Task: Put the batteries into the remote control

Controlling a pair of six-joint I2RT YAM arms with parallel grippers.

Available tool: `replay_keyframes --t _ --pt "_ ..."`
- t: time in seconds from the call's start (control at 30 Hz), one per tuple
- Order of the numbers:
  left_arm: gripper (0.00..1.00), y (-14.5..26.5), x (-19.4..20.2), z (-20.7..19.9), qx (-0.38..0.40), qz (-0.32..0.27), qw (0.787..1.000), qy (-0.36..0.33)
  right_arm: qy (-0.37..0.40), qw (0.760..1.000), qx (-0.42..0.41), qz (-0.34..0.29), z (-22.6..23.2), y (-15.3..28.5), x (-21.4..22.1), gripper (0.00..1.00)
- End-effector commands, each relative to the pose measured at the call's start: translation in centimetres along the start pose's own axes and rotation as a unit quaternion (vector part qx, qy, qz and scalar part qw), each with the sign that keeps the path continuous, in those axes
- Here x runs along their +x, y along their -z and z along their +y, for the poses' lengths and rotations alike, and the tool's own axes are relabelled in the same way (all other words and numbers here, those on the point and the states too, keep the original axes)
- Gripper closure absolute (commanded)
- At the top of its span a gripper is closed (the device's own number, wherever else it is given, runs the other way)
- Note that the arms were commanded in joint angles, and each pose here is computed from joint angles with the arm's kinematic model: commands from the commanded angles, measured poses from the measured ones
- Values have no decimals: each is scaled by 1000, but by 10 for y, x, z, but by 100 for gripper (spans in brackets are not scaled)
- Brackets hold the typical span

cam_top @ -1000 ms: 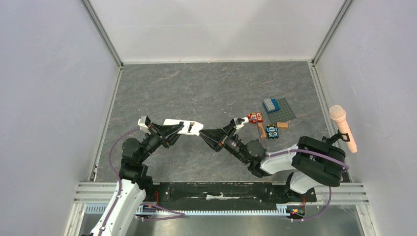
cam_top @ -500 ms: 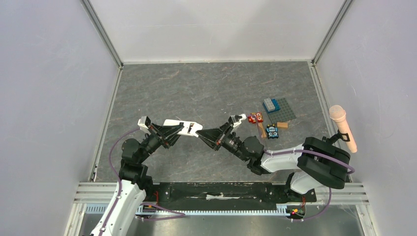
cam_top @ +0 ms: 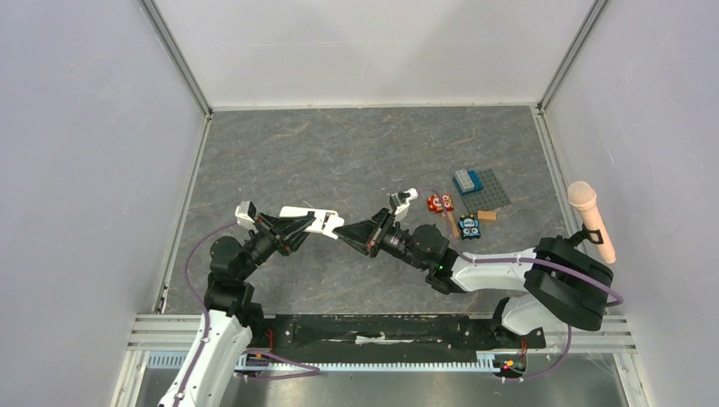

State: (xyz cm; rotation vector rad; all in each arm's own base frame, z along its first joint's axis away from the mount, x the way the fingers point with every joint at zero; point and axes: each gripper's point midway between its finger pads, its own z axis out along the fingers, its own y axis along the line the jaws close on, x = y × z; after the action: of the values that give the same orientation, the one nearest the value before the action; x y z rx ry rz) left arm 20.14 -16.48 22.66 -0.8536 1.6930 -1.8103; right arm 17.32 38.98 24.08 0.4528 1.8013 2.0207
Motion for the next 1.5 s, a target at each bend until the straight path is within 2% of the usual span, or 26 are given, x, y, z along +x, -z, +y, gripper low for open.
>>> replay_keyframes --t 0.0,0.37,0.6,0.8,1.3,1.47 --pt "98 6 26 -19 22 65 995 -74 47 997 37 44 -8 -5 13 97" --pt "98 10 35 -18 12 93 984 -150 98 994 45 26 -7 2 -5 97" --pt "98 13 40 -18 7 109 977 -185 91 995 39 12 -6 9 -11 97" --pt "98 14 41 -18 6 114 975 -192 66 998 0 -14 9 16 -18 96" --pt "98 12 38 -29 24 100 973 -205 19 999 -27 43 20 8 6 96" --pt "98 10 37 -31 25 97 972 -214 20 999 -22 43 17 6 8 96"
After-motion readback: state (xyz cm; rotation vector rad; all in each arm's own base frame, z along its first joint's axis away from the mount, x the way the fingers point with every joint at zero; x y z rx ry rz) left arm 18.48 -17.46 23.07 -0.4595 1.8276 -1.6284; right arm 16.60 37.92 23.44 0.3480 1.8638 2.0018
